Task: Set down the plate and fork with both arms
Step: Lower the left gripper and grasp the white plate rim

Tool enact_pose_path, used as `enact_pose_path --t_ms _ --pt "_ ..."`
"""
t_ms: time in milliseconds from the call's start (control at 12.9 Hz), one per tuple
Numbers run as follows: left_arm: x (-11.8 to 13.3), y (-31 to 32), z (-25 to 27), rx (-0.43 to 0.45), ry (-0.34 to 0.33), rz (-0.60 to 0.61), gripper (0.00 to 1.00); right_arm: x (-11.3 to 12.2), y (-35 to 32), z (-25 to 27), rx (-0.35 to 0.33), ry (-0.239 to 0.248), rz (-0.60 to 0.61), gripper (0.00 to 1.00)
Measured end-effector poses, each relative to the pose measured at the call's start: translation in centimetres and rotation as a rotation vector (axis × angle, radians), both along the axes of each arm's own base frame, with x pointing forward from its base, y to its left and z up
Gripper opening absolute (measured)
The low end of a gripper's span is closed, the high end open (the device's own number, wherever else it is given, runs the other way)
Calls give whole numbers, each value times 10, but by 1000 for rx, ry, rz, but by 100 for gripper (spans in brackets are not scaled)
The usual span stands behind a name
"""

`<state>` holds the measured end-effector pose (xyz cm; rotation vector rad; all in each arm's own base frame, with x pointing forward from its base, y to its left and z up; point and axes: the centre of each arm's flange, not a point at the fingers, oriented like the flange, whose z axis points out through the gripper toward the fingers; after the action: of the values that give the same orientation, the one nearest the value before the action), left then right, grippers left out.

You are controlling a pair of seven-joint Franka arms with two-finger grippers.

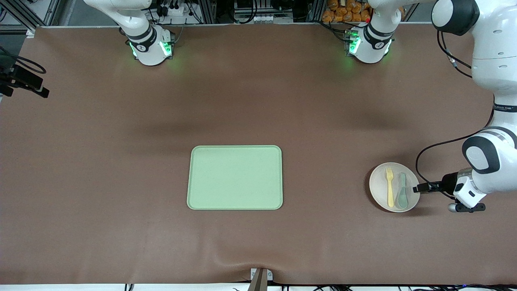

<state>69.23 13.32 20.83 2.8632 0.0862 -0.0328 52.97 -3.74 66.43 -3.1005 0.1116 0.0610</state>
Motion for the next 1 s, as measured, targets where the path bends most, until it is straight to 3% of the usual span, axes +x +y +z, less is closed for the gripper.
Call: enact_pose_path --t_ms 463,541,618,695,772,927,1004 --pt "-2 -1 -17 -18 1 -38 66 0 0 0 0 0 0 100" --pt "-2 -1 -20 -20 0 -40 58 0 0 0 0 0 0 100" --pt "-2 -1 -20 -21 0 -40 58 0 0 0 0 0 0 100" --pt "-2 -1 -20 -22 -1 -39 52 0 0 0 0 0 0 100" --pt "-2 -1 -20 -22 -1 -39 39 0 0 0 0 0 0 100" --pt "-2 -1 -20 -22 -2 -39 32 0 0 0 0 0 0 100" --pt "-2 -1 -20 -22 -2 -40 24 0 0 0 0 0 0 100"
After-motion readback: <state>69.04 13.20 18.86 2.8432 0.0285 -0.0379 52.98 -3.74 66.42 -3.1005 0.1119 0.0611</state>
